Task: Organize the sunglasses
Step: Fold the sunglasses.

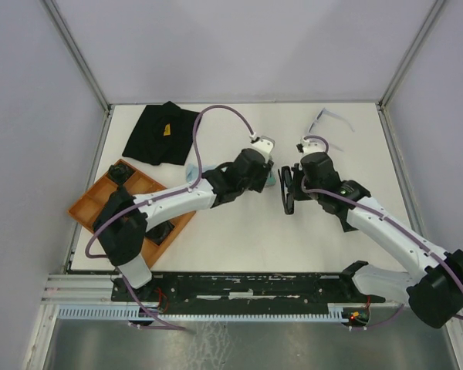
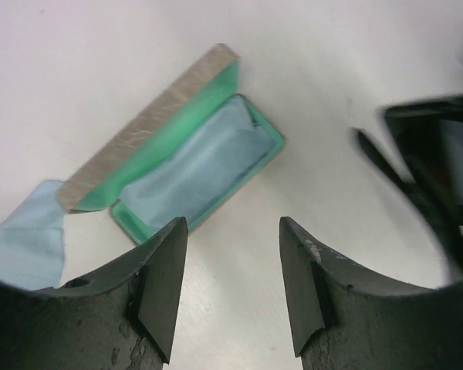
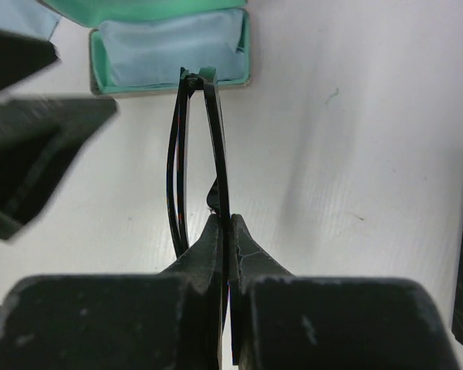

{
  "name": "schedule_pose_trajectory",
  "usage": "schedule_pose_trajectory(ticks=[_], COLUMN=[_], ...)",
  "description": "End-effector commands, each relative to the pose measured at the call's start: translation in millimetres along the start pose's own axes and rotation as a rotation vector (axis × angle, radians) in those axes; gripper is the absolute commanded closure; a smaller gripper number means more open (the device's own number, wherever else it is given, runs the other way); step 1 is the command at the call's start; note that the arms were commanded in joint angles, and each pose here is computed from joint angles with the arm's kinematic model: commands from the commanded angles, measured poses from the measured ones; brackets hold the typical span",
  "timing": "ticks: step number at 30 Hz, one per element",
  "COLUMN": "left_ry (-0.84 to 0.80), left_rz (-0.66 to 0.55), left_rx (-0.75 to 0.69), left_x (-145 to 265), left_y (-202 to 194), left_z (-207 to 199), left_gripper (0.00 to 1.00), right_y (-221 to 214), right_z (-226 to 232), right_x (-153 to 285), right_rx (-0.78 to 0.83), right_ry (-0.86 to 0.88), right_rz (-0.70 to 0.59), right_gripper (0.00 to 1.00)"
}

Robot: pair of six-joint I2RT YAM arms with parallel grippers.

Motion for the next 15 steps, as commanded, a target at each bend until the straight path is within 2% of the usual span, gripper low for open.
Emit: schedule_pose_trajectory(ticks=[1,8,15], left_ry=[-0.064,-0.228,-0.341], left_rz=[-0.124,-0.072,0.028], left_rx=[0.003,-0.247,-0.325], left_x=[-2,-33,-59], left_y=[35,49,48], left_z=[44,67,88], left_gripper=[0.40,0.29,0.22], right_y=[-7,-19,-23], right_z=[-13,-16,-15], right_x=[11,19,24], right_rx=[-0.053,-0.025,-0.010], right_ry=[-0.105,-0.078,-0.042], right_rz=[0.004,0.046,0.046], right_gripper=[1.00,1.00,1.00])
Point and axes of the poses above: each gripper's point midway between its finger pads, its own x axis back along the fingers, its own z axis along the line the jaws close on, y = z × x, the point moved 9 cm from there along x, back along the fingers, and after that the axes turned 5 degrees about x, right-handed, at the moved point
